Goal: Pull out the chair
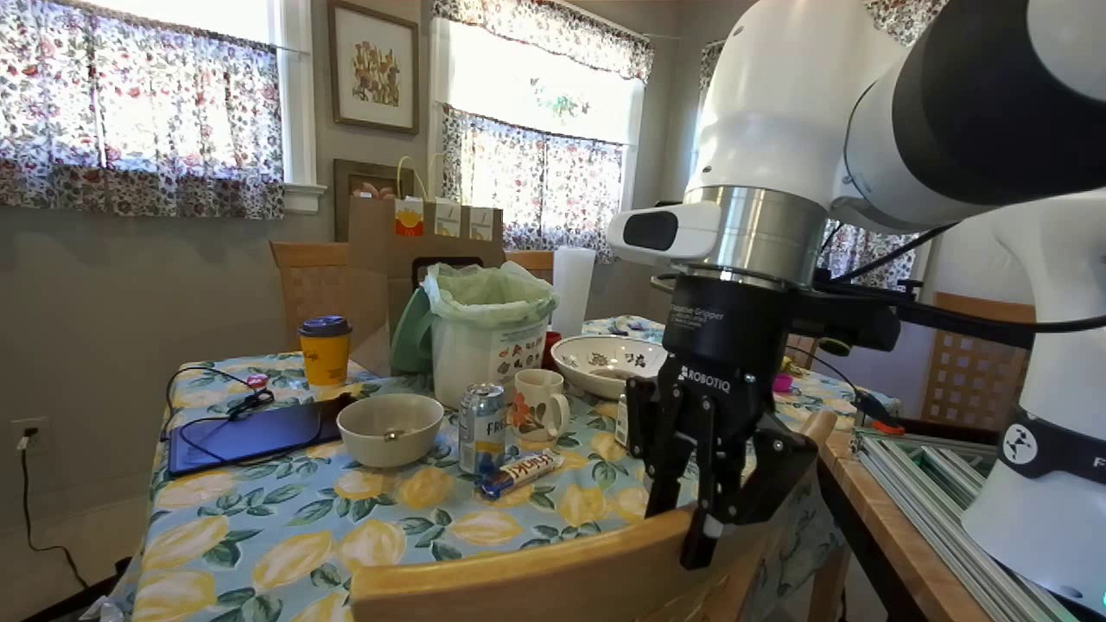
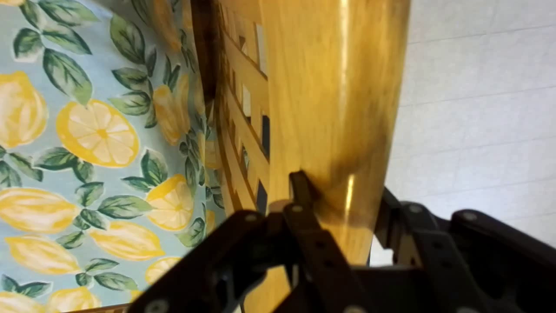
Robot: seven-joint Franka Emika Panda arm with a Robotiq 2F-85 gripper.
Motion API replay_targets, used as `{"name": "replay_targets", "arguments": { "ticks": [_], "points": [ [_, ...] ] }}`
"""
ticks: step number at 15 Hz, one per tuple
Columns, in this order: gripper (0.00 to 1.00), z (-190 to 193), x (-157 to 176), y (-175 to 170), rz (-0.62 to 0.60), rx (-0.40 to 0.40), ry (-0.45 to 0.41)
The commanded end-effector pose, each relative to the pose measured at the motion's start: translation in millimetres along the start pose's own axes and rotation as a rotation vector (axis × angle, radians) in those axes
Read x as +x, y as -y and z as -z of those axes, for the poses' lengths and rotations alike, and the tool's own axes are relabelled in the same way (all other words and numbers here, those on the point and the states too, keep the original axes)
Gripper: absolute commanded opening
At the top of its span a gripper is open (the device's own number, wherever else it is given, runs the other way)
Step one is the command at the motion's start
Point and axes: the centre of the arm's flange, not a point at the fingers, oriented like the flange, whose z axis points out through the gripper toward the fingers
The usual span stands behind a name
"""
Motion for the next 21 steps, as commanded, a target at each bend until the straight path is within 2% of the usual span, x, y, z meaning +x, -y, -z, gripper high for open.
{"name": "replay_targets", "arguments": {
  "ticks": [1, 11, 21],
  "points": [
    [0.09, 4.8, 0.3, 51.0, 0.008, 0.127, 0.008],
    [0.09, -0.4, -4.9, 106.6, 0.027, 0.165, -0.012],
    [0.09, -4.6, -10.6, 158.3, 0.063, 0.17, -0.036]
  ]
}}
